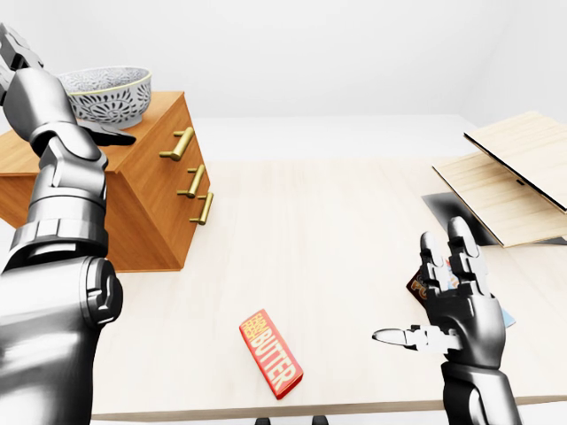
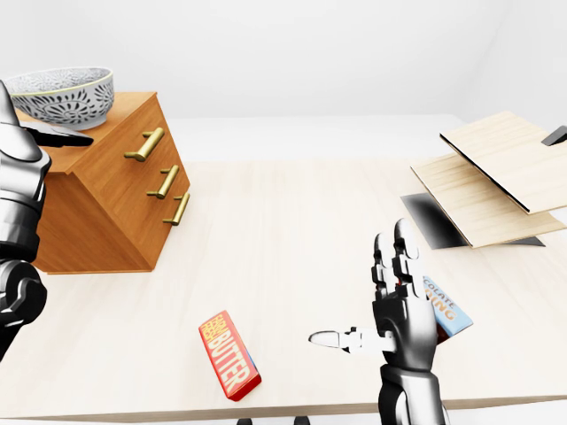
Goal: Close the top drawer of the cabinet and put the bowl on top of it.
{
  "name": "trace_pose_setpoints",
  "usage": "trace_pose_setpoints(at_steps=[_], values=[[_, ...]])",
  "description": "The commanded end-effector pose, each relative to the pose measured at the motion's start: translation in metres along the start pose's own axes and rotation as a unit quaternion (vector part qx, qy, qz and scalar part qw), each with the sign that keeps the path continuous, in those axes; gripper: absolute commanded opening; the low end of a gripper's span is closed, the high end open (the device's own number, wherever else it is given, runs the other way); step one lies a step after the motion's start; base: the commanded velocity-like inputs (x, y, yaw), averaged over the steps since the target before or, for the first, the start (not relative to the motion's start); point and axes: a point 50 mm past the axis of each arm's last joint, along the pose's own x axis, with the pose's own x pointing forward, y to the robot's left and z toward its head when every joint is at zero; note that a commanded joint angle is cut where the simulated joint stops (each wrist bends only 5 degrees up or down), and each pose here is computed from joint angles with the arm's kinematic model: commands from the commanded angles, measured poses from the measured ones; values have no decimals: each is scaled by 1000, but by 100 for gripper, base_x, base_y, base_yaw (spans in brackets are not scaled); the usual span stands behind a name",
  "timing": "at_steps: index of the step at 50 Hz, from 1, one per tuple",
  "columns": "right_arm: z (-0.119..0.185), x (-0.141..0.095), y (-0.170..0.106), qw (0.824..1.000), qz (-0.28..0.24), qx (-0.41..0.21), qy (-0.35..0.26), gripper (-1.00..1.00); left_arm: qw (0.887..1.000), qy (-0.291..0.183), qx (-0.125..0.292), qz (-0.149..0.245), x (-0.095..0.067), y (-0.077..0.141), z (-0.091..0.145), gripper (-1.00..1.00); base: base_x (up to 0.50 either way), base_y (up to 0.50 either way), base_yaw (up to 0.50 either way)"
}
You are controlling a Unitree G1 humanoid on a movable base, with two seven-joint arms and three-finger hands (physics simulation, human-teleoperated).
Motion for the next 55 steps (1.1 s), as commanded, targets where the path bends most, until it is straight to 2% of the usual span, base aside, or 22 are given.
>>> trace_pose_setpoints(at_steps=[1,14,18,20,23,24,27,28,30,32,34,36,40,44,45,49,50,51,52,53,54,55], values=[[0,0,0,1000,1,0,0,100,999,19,15,-30,-8,-13,-18,100,0,0,0],[-2,-1,1,1000,3,-1,1,100,1000,11,-5,-9,-2,0,-14,100,0,0,0],[-2,-1,1,1000,3,-1,2,100,999,-24,-44,-8,1,13,0,100,0,0,0],[-1,-1,1,1000,3,-1,1,100,996,-69,-64,9,-3,27,12,100,0,0,0],[-2,-2,2,1000,3,-1,3,100,985,-149,-90,8,-16,44,35,100,0,0,0],[-2,-2,2,1000,3,-1,3,100,984,-153,-90,8,-18,45,36,100,0,0,0],[-2,-1,2,1000,3,-1,3,100,970,-222,-101,5,-34,62,56,100,0,0,0],[-2,-2,2,1000,3,-1,3,100,960,-258,-109,-4,-45,71,65,100,0,0,0],[-3,-1,2,1000,4,-1,4,100,948,-298,-112,-8,-58,80,76,100,0,0,0],[-3,-1,2,1000,4,-2,4,100,941,-320,-112,-16,-66,82,83,100,0,0,0],[-2,-1,2,1000,4,-2,4,100,936,-331,-115,-29,-70,81,87,100,0,0,0],[-2,-1,2,1000,4,-1,4,100,934,-337,-117,-27,-74,81,89,100,0,0,0],[-4,0,3,1000,4,-2,6,100,923,-355,-139,-44,-88,77,91,100,0,0,0],[-5,0,3,1000,5,-3,7,100,903,-397,-154,-58,-108,85,99,100,0,0,0],[-5,0,4,1000,6,-3,8,100,893,-415,-163,-60,-117,90,101,100,0,0,0],[-5,-1,4,1000,7,-2,9,100,876,-447,-165,-74,-137,92,104,100,0,0,0],[-5,-1,4,1000,7,-2,9,100,876,-448,-165,-74,-137,92,104,100,0,0,0],[-6,-1,4,1000,8,-3,10,100,864,-468,-166,-79,-148,96,106,100,0,0,0],[-6,-1,5,1000,8,-3,12,100,860,-477,-166,-79,-153,98,107,100,0,0,0],[-6,-1,5,1000,9,-4,13,100,843,-502,-171,-89,-166,102,110,100,0,0,0],[-6,-1,5,1000,9,-4,13,100,836,-514,-169,-92,-174,104,111,100,0,0,0],[-6,-1,5,1000,9,-4,13,100,834,-518,-170,-90,-178,104,111,100,0,0,0]])
